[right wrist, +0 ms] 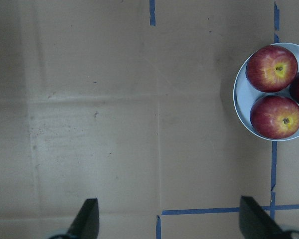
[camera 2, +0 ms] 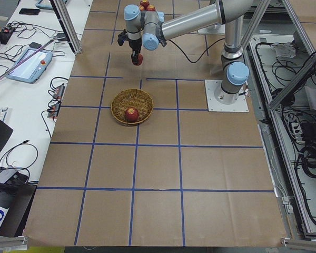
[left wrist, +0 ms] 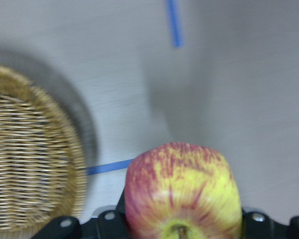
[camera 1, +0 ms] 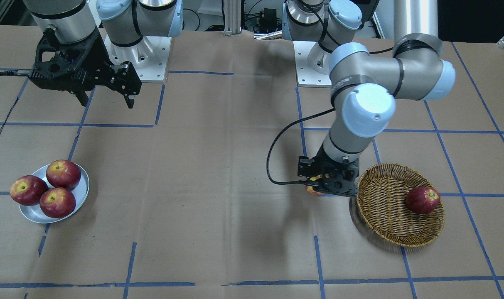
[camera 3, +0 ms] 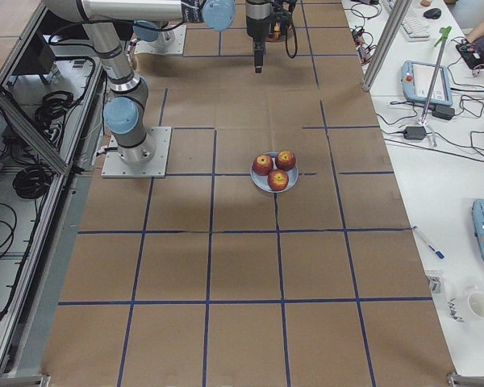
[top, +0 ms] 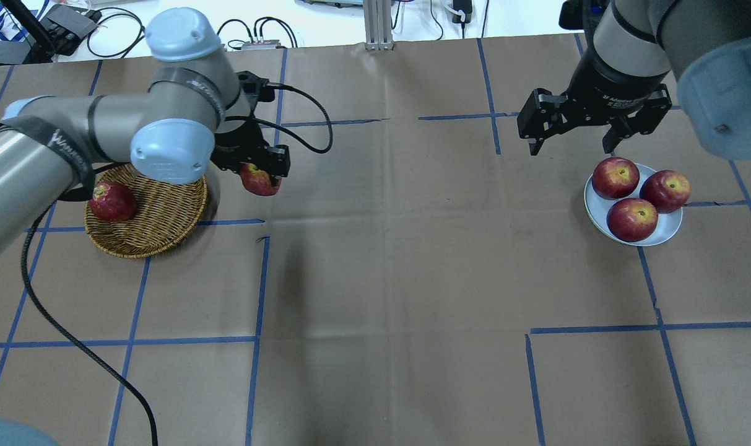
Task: Transfer apple from basket to plate
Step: 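Carry the apple with the left gripper toward the table center and release it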
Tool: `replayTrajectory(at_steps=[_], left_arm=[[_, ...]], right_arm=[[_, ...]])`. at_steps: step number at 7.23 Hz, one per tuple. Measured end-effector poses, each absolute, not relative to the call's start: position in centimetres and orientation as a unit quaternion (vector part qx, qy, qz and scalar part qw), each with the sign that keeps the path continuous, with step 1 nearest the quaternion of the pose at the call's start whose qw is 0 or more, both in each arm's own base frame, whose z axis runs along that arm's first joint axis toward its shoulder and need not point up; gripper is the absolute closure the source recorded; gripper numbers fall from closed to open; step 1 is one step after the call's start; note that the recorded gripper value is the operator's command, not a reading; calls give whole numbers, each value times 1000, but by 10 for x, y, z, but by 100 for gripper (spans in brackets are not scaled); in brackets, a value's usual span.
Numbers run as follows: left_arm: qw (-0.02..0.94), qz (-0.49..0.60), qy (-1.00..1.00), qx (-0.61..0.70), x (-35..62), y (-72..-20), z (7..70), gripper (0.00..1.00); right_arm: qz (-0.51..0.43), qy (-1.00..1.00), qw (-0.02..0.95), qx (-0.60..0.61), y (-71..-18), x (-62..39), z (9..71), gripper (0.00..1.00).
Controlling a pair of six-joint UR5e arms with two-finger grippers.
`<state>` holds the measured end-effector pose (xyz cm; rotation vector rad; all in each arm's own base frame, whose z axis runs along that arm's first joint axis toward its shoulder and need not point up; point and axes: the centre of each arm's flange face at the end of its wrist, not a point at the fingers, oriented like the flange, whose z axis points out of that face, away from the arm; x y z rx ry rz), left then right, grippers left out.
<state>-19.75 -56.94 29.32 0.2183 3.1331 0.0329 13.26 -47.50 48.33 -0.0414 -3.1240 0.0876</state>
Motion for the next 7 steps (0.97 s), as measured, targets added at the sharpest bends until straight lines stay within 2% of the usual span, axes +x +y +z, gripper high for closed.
replayTrajectory(at_steps=[2, 4, 5, 6, 7], left_arm=[[-3, 3, 999, 48, -298, -559, 254, 63], [-6, -2, 999, 39, -355, -554, 216, 62], [-5, 1, 999, 37, -367, -552, 203, 53], [-3, 4, 999, 36, -372, -551, 194, 53], [-2, 6, 999, 36, -375, -549, 187, 34]], right_arm=[[28, -999, 8, -13, -475, 133, 483, 0], [28, -999, 8, -13, -475, 133, 483, 0], [28, -999, 8, -13, -475, 133, 483, 0], [28, -999, 8, -13, -475, 133, 483, 0], [28, -999, 8, -13, -475, 132, 483, 0]])
